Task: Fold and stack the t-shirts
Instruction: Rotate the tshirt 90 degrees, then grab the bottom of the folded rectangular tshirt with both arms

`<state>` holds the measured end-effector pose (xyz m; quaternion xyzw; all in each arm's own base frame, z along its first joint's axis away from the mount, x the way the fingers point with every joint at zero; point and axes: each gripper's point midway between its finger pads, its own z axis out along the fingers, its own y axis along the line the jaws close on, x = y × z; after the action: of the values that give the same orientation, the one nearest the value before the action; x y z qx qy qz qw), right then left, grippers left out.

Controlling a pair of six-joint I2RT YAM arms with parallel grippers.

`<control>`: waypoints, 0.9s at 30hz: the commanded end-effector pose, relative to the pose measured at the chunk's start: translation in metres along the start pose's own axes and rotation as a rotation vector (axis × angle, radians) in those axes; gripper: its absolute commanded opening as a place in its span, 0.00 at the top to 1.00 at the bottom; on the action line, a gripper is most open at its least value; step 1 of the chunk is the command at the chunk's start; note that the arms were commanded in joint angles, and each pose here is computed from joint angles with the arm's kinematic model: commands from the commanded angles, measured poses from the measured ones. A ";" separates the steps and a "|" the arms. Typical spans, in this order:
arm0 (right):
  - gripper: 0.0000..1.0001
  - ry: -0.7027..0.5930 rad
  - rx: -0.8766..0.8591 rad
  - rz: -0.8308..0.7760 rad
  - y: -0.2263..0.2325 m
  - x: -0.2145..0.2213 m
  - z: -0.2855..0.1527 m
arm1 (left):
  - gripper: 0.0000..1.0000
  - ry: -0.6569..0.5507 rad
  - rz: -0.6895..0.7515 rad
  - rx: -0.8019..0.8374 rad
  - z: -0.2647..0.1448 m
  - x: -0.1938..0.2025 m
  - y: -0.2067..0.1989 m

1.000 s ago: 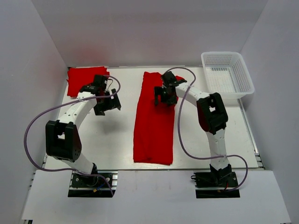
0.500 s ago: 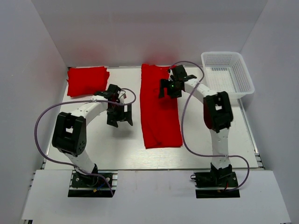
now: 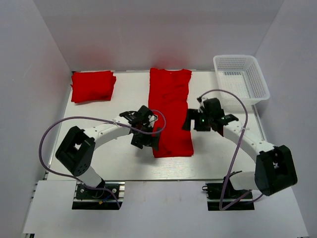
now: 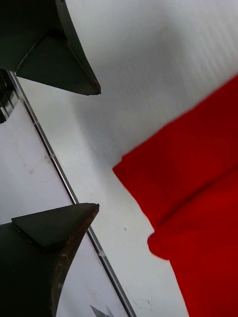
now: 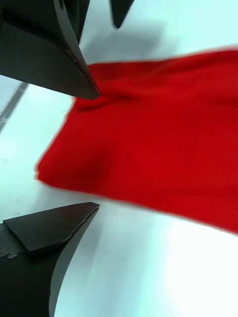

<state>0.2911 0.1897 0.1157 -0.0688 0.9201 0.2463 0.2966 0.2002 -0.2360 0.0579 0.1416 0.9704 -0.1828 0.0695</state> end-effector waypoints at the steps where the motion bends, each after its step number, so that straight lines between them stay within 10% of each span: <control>1: 0.10 0.055 -0.004 0.083 -0.004 0.037 -0.009 | 0.00 -0.044 0.005 -0.008 0.009 -0.003 -0.014; 11: 0.10 0.123 -0.016 0.154 -0.014 0.086 -0.009 | 0.03 -0.051 -0.043 -0.106 0.044 0.002 -0.001; 27: 0.23 0.273 0.007 0.214 -0.029 0.137 0.003 | 0.38 0.127 -0.008 -0.162 0.072 0.066 0.013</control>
<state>0.1959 0.1719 0.0307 -0.0087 0.9516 0.2666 0.1526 0.1901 -0.2592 0.0163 0.1353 0.9755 -0.1406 0.1016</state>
